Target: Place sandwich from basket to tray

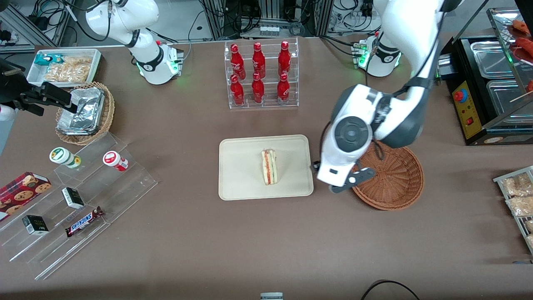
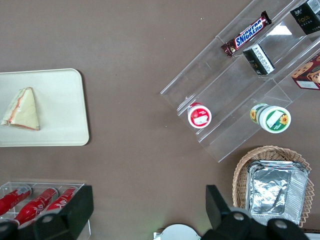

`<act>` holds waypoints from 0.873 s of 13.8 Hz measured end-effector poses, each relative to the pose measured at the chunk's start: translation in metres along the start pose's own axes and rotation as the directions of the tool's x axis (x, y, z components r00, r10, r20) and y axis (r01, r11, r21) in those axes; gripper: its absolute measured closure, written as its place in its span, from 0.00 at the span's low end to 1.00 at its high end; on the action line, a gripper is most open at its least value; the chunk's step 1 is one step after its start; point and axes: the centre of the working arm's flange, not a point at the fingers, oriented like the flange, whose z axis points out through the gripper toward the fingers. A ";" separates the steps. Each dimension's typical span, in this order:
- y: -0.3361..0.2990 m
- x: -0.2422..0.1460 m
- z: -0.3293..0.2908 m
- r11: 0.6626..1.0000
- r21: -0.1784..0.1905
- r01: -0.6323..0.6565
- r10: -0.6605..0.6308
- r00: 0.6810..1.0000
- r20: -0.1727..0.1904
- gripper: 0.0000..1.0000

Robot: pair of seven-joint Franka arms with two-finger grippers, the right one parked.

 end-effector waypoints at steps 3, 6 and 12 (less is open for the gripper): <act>-0.039 0.011 -0.008 1.000 0.002 0.008 -0.008 1.000 0.012 0.00; -0.081 0.023 -0.025 0.998 -0.010 0.054 -0.054 0.998 0.013 0.00; -0.172 0.021 -0.078 0.991 -0.031 -0.129 0.131 0.989 0.067 0.00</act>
